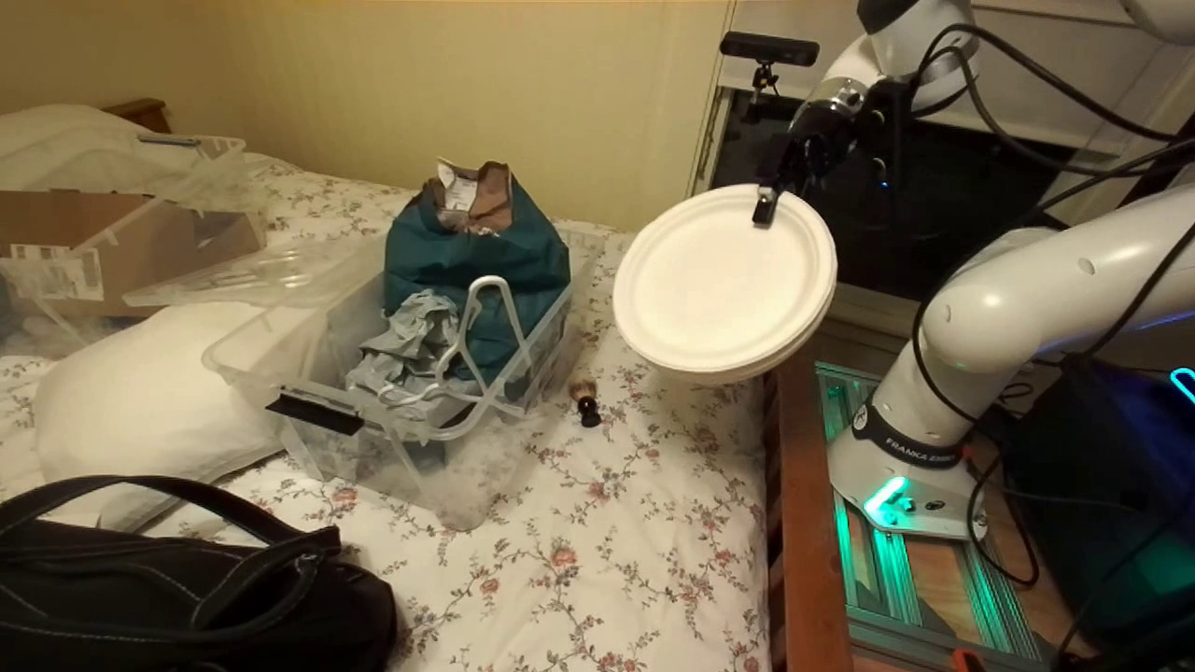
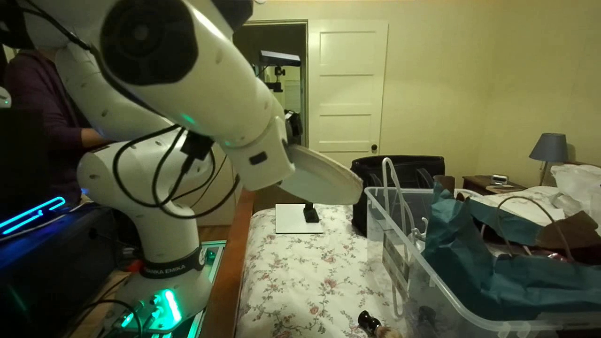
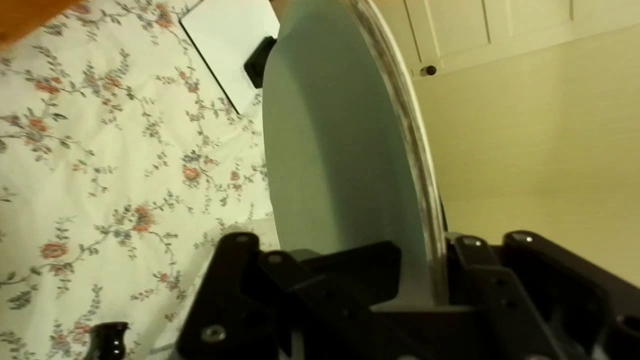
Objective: Put the plate in the green bag
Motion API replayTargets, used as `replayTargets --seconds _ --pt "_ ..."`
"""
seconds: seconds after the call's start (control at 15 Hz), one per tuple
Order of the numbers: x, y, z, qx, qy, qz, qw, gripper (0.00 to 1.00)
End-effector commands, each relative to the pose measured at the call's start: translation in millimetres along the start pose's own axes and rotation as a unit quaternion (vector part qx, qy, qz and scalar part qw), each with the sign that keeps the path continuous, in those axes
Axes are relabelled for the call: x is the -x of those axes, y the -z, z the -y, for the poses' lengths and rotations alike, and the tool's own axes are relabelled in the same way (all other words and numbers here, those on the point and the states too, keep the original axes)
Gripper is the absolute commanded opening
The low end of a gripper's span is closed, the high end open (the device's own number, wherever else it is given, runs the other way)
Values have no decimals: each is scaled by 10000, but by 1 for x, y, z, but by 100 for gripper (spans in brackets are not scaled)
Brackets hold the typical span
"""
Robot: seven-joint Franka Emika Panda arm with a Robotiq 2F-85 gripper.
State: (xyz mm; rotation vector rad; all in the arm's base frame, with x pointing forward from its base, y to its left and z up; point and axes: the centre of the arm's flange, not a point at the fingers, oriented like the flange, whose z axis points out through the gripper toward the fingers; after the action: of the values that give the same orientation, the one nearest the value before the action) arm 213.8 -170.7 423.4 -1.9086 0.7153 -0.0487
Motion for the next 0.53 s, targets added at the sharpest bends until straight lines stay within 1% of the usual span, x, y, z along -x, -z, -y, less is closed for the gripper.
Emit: replayTargets --seconds 0.0,0.07,0.13,0.2,0.27,0.47 --pt "-5 -31 56 -426 298 -576 9970 0" --pt "-17 -33 68 -563 274 -818 9947 0" --pt "-25 -36 74 -499 227 -918 9943 0" --pt "-18 -21 56 -391 273 -661 9967 0" --pt "-22 -26 62 -380 278 -767 9959 0" --pt "-24 -30 65 -337 269 -808 9958 0"
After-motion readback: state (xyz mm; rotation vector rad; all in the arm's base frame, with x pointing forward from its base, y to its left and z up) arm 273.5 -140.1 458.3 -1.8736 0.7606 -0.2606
